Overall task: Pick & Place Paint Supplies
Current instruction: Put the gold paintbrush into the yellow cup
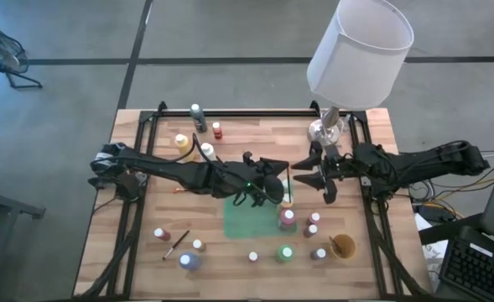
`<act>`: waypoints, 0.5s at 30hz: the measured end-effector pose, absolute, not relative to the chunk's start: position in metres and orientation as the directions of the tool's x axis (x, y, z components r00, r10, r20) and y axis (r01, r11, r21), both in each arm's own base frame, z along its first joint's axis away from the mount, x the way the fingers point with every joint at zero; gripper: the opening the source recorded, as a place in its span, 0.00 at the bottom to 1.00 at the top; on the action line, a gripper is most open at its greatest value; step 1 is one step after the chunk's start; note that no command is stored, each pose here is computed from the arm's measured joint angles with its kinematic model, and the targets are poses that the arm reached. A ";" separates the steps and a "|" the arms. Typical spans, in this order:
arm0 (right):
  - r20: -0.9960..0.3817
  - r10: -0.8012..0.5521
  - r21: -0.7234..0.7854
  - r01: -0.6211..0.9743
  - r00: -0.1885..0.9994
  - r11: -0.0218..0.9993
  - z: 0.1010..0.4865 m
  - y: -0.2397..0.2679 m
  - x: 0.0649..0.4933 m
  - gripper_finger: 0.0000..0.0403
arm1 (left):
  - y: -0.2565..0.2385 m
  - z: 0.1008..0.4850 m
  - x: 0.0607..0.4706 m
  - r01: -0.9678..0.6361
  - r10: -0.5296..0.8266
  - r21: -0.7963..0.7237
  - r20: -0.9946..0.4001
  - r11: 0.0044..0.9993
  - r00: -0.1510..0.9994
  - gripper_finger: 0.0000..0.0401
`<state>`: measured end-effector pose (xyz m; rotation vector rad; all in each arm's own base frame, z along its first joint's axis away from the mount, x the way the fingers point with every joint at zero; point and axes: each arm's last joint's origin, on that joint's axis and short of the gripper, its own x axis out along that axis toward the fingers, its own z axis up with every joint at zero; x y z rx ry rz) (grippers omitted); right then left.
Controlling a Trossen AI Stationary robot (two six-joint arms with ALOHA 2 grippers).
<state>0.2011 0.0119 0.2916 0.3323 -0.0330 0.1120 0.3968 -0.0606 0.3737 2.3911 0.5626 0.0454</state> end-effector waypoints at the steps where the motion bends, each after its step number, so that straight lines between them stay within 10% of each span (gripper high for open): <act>1: 0.048 0.105 0.318 -0.114 0.993 0.941 0.294 0.012 0.204 0.43 | -0.061 0.374 0.397 0.384 0.407 0.623 -0.113 -0.682 0.906 0.00; 15: -0.074 0.103 0.267 -0.080 0.992 0.960 0.308 0.014 0.236 0.37 | -0.062 0.374 0.396 0.398 0.429 0.628 -0.111 -0.669 0.896 0.00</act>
